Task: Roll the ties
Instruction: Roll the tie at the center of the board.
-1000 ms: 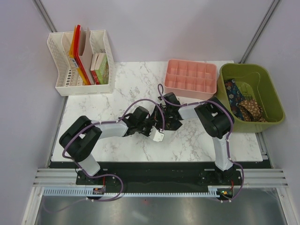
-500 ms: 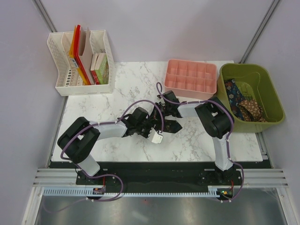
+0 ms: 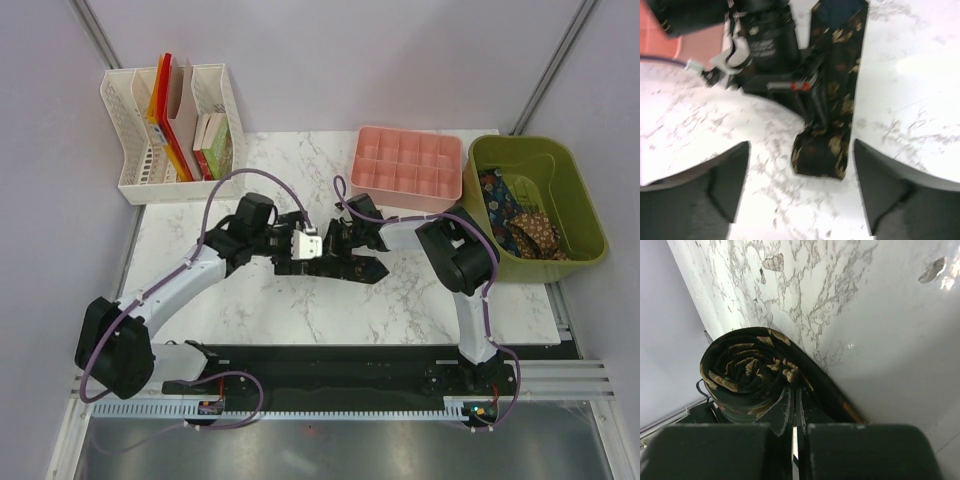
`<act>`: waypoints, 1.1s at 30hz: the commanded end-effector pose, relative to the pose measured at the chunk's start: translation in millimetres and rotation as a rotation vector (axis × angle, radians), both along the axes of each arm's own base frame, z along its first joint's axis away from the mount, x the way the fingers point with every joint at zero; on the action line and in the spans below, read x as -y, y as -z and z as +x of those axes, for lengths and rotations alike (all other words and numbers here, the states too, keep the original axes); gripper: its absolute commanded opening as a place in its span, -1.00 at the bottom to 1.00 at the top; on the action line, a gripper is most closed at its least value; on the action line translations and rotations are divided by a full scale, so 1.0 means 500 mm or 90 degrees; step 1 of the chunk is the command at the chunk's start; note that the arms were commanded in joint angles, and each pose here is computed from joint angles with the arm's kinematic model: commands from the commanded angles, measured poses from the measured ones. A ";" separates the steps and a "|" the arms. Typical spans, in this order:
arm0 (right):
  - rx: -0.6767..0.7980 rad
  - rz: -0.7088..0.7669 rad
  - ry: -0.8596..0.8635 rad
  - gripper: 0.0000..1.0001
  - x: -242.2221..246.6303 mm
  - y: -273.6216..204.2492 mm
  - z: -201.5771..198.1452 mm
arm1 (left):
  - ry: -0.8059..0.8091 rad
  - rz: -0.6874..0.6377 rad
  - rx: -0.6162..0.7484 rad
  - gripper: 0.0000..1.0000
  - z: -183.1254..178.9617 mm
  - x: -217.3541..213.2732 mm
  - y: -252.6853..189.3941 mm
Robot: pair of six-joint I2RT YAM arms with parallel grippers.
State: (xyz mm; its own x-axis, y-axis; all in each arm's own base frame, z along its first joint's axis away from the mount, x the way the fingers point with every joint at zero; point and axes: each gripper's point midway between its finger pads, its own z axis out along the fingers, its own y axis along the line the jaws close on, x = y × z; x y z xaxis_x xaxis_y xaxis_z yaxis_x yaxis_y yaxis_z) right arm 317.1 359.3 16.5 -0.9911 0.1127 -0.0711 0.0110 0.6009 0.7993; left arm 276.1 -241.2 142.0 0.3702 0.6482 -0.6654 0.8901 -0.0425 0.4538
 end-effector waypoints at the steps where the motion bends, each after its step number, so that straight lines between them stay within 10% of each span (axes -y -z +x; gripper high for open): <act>1: -0.004 -0.091 0.027 -1.00 0.038 0.088 0.003 | -0.062 0.014 -0.116 0.99 -0.007 -0.061 0.040; 16: 0.003 -0.099 0.018 -1.00 0.041 0.091 0.000 | -0.034 0.027 -0.193 0.99 0.079 -0.048 0.147; 25: -0.002 -0.102 0.014 -1.00 0.043 0.097 -0.006 | 0.015 0.035 -0.206 -0.05 0.051 -0.023 0.135; 33: -0.001 -0.087 0.014 -1.00 0.034 0.091 -0.008 | -0.001 0.067 -0.240 -0.18 0.034 0.044 0.141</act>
State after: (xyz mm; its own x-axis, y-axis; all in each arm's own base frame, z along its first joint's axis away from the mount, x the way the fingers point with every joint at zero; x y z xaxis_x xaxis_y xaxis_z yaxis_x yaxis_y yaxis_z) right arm 317.0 359.8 16.6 -0.9915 0.0989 -0.0848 -0.0088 0.5987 0.8009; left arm 298.5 -228.3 57.3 0.1207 0.7490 -0.6515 0.9913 -0.0566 0.1185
